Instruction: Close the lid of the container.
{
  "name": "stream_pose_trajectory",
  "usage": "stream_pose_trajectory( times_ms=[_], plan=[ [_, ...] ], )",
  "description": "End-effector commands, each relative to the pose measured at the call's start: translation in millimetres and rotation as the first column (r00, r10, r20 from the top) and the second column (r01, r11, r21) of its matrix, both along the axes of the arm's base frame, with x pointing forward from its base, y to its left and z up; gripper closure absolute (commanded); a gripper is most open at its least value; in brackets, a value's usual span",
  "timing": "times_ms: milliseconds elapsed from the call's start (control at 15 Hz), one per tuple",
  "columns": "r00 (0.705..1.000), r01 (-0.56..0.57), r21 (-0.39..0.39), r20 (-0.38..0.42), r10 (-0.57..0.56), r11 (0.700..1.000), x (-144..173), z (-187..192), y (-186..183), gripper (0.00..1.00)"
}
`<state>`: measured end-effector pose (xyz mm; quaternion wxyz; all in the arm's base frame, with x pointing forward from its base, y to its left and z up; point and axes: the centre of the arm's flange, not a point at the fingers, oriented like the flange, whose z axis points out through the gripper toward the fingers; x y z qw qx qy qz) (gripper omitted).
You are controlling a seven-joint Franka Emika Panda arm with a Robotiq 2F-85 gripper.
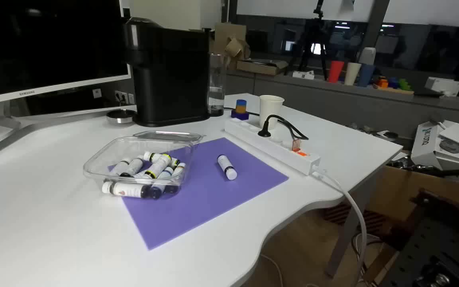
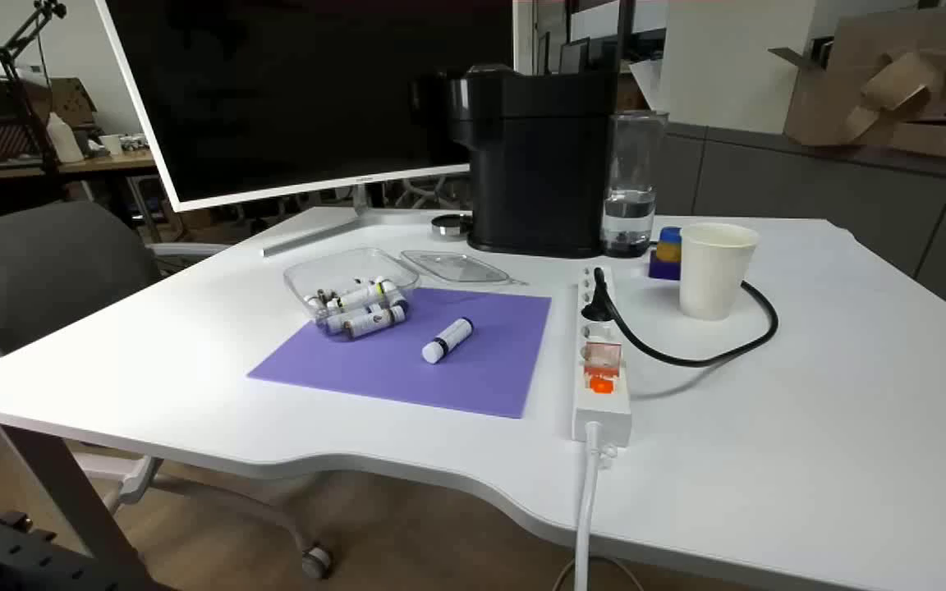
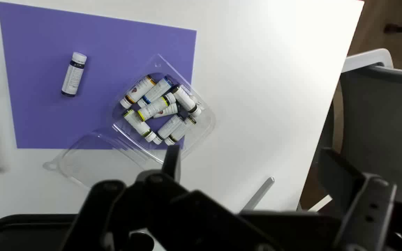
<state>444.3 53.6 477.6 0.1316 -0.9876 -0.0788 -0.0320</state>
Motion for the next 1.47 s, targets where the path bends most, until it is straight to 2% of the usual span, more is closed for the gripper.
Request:
stream_pose_trajectory(
  times_ms=[0,600,733,1067,1400],
  plan=[
    [1.000,0.000,0.000,0.000,0.000,1.000,0,0,0,0.00],
    [1.000,0.000,0.000,0.003,0.000,1.000,0,0,0,0.00],
    [1.000,0.029,-0.004,0.006,-0.029,1.000,3,-9,-7,0.00],
    [0.983,0.181,0.005,-0.015,-0.181,0.983,11,-43,-77,0.00],
    [0.925,0.379,-0.001,-0.019,-0.379,0.925,28,-91,-164,0.00]
  ],
)
